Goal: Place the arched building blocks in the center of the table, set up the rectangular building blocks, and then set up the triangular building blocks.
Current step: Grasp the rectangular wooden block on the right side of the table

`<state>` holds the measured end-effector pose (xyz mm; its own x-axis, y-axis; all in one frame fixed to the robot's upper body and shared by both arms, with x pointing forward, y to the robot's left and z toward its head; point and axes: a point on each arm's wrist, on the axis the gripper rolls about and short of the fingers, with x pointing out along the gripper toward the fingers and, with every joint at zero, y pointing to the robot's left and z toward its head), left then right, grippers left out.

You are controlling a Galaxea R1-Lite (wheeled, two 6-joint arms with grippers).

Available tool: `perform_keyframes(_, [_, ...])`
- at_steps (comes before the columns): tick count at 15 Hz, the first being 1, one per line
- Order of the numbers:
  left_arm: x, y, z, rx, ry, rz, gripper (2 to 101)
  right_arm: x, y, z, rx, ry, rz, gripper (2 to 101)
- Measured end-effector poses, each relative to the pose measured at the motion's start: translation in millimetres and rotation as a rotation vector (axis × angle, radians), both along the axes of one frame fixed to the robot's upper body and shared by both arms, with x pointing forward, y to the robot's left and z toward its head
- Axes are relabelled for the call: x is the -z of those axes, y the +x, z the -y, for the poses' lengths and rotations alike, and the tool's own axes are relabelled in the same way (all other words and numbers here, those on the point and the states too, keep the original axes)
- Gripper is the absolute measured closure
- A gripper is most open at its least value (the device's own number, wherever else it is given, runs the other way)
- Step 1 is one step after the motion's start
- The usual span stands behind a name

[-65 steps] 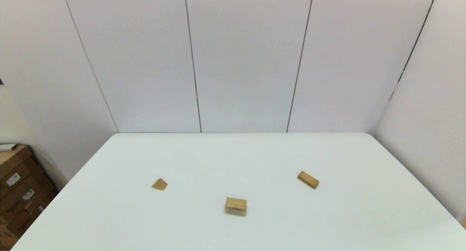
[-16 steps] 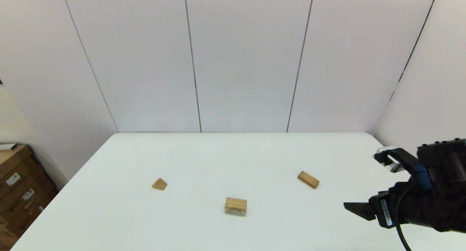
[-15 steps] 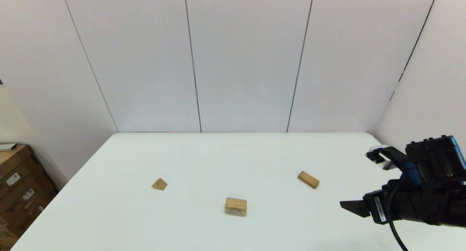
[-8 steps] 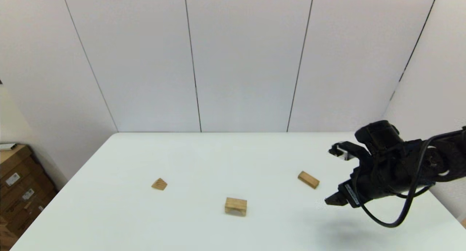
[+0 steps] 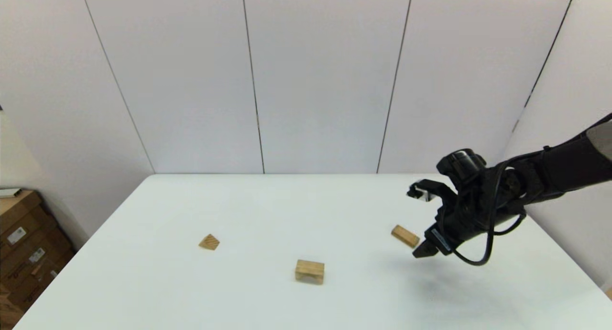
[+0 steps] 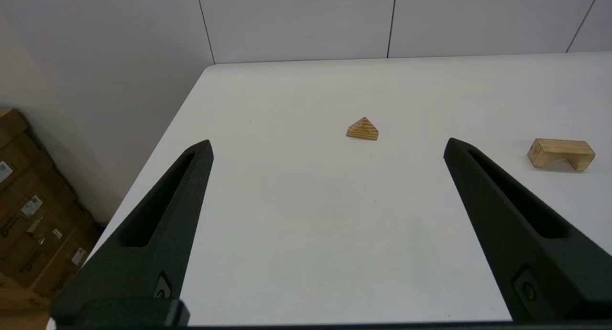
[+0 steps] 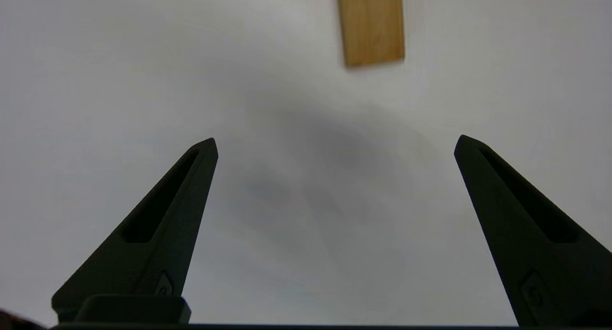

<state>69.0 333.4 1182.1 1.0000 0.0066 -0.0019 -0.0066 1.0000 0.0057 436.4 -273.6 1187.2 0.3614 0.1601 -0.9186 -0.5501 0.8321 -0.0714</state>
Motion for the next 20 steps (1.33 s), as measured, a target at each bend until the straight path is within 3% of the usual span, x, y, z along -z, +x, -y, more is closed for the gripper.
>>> perform_keyframes(10, [0.0, 0.0, 0.0, 0.0, 0.0, 0.0, 5.4, 29.9, 44.9, -9.5, -0.031, 0.07, -0.01, 4.3])
perform_keyframes(16, [0.0, 0.0, 0.0, 0.0, 0.0, 0.0, 5.4, 42.3, 57.6, -9.6, -0.03, 0.064, -0.015, 4.3])
perform_keyframes(20, [0.0, 0.0, 0.0, 0.0, 0.0, 0.0, 5.4, 44.8, 58.3, -6.8, -0.083, 0.038, -0.02, 4.3])
